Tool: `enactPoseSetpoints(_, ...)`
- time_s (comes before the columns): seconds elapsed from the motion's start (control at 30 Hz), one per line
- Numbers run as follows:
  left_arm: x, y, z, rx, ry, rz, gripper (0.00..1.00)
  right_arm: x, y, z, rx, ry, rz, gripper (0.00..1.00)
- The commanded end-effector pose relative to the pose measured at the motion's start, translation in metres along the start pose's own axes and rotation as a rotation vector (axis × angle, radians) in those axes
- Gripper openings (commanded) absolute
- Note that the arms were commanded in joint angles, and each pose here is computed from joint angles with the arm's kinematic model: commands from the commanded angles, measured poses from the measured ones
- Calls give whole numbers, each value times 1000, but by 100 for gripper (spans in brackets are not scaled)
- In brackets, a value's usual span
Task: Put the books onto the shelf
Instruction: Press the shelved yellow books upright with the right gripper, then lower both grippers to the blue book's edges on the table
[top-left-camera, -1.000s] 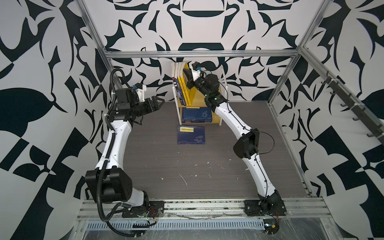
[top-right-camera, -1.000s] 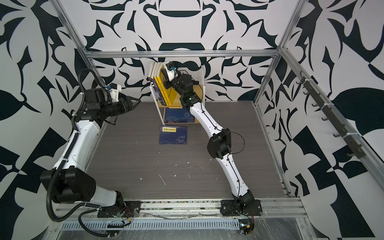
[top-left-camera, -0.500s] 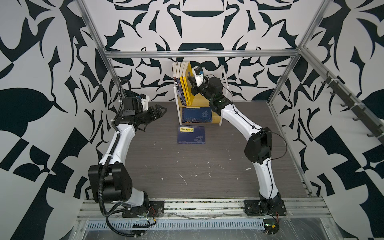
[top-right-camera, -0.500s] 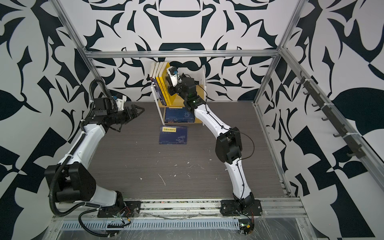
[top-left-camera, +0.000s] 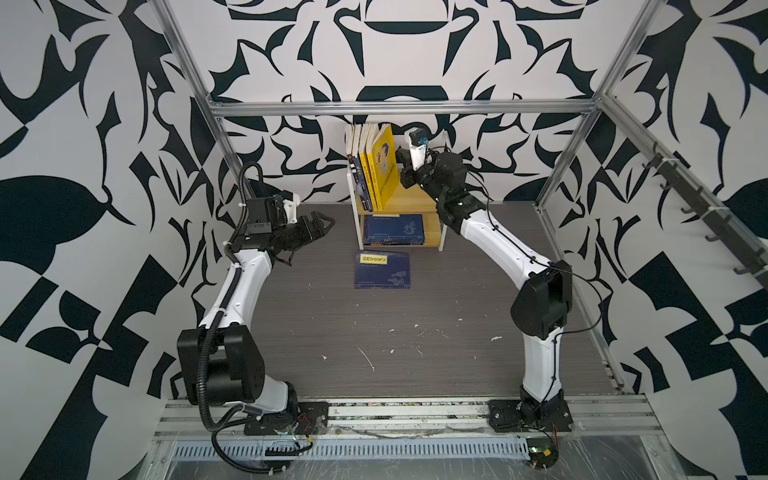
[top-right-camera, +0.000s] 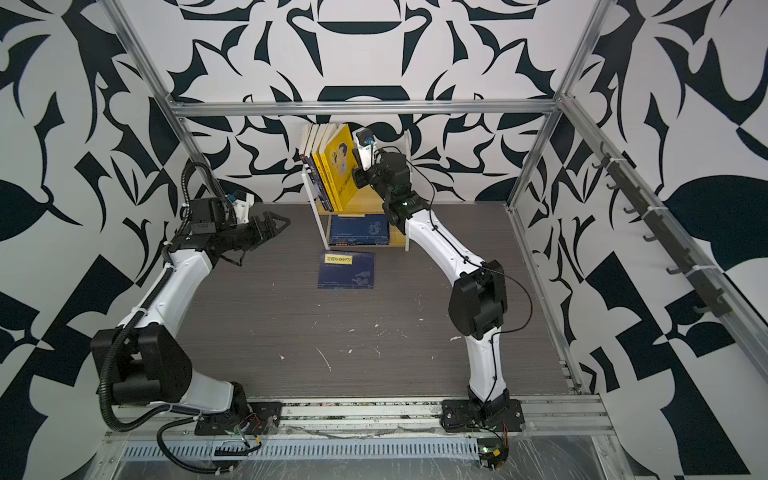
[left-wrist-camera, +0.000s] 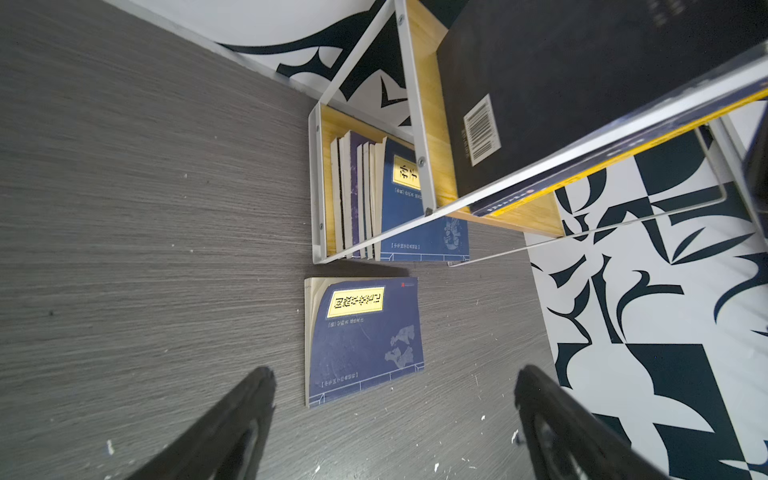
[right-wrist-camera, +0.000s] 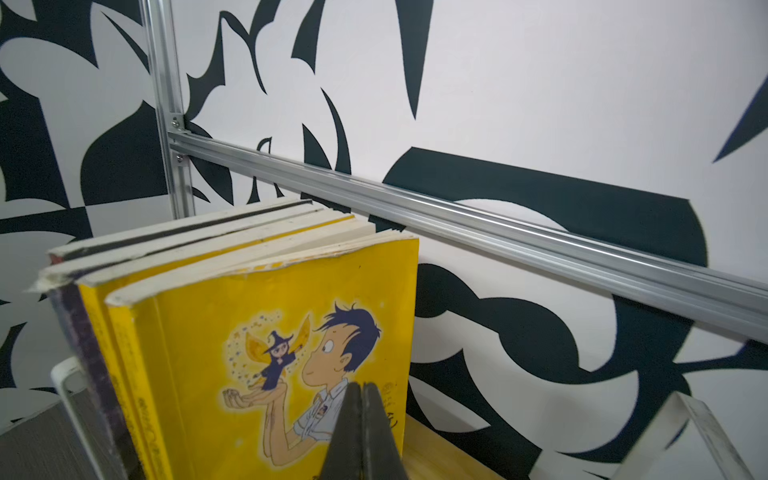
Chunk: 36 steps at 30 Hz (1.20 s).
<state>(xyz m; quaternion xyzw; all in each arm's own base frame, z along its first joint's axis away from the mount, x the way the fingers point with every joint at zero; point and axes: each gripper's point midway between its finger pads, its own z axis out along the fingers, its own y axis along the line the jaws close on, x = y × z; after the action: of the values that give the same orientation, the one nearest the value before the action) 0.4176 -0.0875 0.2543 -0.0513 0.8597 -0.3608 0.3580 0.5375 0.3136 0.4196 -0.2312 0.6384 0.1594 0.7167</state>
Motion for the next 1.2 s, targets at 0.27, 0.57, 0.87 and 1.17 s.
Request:
enactPoseSetpoints(0.27,20,25,17,-25,38,-64,97,-11,-12,-71,93,79,92,10)
enactPoseSetpoints(0.57,57,54,49,-61,115,-179,98,57,35,-143,60,276,243,31)
enactPoseSetpoints(0.87,100,74,95,-92,232,-296,96,161,76,-189,79,491,404,46)
enactPoseSetpoints(1.17,131,83,125,-90,327,-341,90,251,89,-194,128,604,493,46)
